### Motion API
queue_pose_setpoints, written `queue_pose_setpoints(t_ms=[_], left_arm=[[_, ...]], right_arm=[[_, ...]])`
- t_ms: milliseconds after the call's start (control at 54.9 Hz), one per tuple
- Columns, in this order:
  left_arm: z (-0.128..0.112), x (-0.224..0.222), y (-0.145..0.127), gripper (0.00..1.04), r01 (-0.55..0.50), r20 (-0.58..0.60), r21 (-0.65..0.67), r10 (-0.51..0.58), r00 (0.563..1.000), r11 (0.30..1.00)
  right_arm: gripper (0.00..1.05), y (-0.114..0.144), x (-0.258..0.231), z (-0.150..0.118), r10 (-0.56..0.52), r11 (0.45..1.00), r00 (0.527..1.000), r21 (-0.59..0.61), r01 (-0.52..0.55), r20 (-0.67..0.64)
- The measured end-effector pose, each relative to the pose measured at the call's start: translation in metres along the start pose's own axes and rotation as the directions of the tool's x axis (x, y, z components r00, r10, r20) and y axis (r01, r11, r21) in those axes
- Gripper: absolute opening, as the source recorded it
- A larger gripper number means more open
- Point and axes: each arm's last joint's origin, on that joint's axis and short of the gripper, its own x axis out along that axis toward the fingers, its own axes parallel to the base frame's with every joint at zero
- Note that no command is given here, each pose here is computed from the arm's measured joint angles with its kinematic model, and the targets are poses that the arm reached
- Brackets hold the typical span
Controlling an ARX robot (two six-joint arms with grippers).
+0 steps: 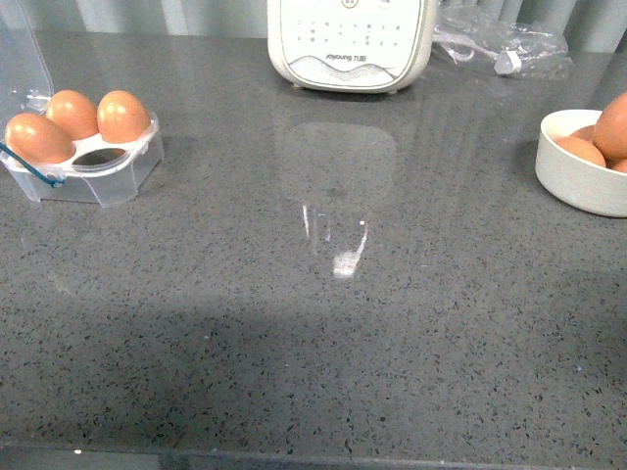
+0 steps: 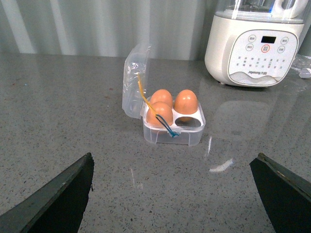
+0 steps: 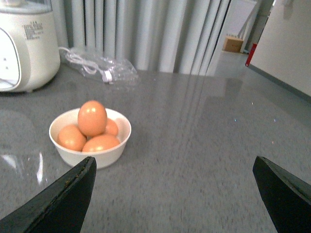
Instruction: Put egg into box
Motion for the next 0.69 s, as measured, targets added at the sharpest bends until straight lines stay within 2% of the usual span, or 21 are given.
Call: queue_pose_setpoints(t_ms=[182, 273, 382, 510, 692], left_arm=[[0.0, 0.0, 0.0, 0.98, 0.0, 0.0, 0.0, 0.0, 1.0, 1.0], [0.0, 0.0, 0.0, 0.98, 0.0, 0.0, 0.0, 0.0, 1.0, 1.0], [0.0, 0.0, 0.0, 0.98, 0.0, 0.0, 0.0, 0.0, 1.0, 1.0], [0.0, 0.0, 0.0, 0.98, 0.0, 0.0, 0.0, 0.0, 1.0, 1.0], [0.0, 0.0, 0.0, 0.98, 0.0, 0.0, 0.0, 0.0, 1.0, 1.0]], right_arm=[[0.97, -0.013, 0.068, 0.038, 0.022, 1.0, 0.998, -0.014, -0.021, 0.06], [0.97, -0.01, 0.124, 0.039, 0.089, 0.996, 0.994, 0.0, -0.089, -0.065], [0.97, -0.003, 0.163, 0.041, 0.167, 0.986, 0.971, 0.033, -0.164, -0.171], [0.97, 0.003, 0.184, 0.055, 0.238, 0.971, 0.948, 0.061, -0.23, -0.211], [0.97, 0.01, 0.188, 0.045, 0.338, 0.941, 0.889, 0.103, -0.322, -0.309]])
